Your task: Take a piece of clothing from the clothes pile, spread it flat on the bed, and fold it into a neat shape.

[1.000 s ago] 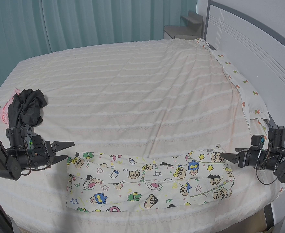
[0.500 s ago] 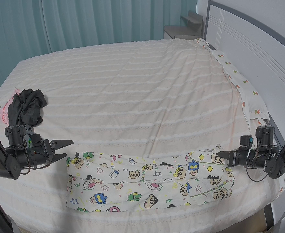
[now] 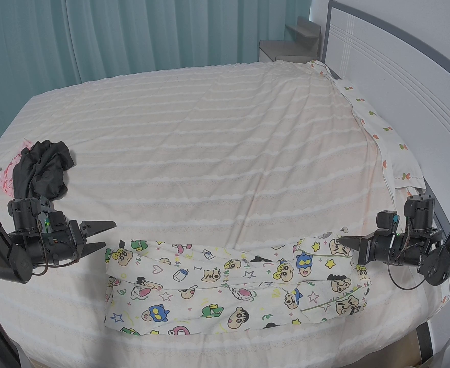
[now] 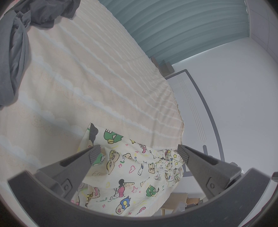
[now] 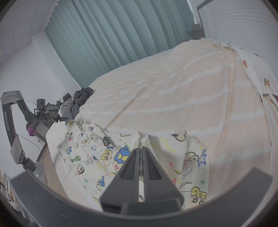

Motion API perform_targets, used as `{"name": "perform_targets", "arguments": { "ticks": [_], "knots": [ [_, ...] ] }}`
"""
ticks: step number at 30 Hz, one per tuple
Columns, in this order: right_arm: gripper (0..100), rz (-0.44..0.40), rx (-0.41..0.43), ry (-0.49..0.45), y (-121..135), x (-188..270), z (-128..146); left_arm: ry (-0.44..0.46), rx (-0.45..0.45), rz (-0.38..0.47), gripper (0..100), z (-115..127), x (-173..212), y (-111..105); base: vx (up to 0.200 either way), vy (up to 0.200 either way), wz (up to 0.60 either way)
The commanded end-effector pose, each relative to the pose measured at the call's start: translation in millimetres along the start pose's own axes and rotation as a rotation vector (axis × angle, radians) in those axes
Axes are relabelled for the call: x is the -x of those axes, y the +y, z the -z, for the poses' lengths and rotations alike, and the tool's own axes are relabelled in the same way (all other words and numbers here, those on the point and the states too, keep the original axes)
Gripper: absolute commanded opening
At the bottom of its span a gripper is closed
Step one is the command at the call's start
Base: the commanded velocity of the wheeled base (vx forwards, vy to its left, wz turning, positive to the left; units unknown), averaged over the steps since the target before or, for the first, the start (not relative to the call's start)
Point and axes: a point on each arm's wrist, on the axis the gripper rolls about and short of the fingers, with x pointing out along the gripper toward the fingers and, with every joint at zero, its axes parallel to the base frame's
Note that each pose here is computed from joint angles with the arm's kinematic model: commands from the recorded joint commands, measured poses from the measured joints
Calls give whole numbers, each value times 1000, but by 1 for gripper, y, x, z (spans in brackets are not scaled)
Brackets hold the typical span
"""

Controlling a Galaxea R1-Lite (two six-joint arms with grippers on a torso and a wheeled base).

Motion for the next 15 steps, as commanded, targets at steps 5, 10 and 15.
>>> {"name": "perform_targets", "arguments": {
  "ticks": [5, 10, 15],
  "knots": [
    [0, -31, 40, -45, 8, -10, -15, -2, -3, 1, 100, 0, 0, 0, 0, 0, 0],
    [0, 37, 26, -29, -3, -27, -14, -2, -3, 1, 100, 0, 0, 0, 0, 0, 0],
    [0, 66, 4, 11, -11, -35, -3, 0, 0, 0, 100, 0, 0, 0, 0, 0, 0]
  ]
}}
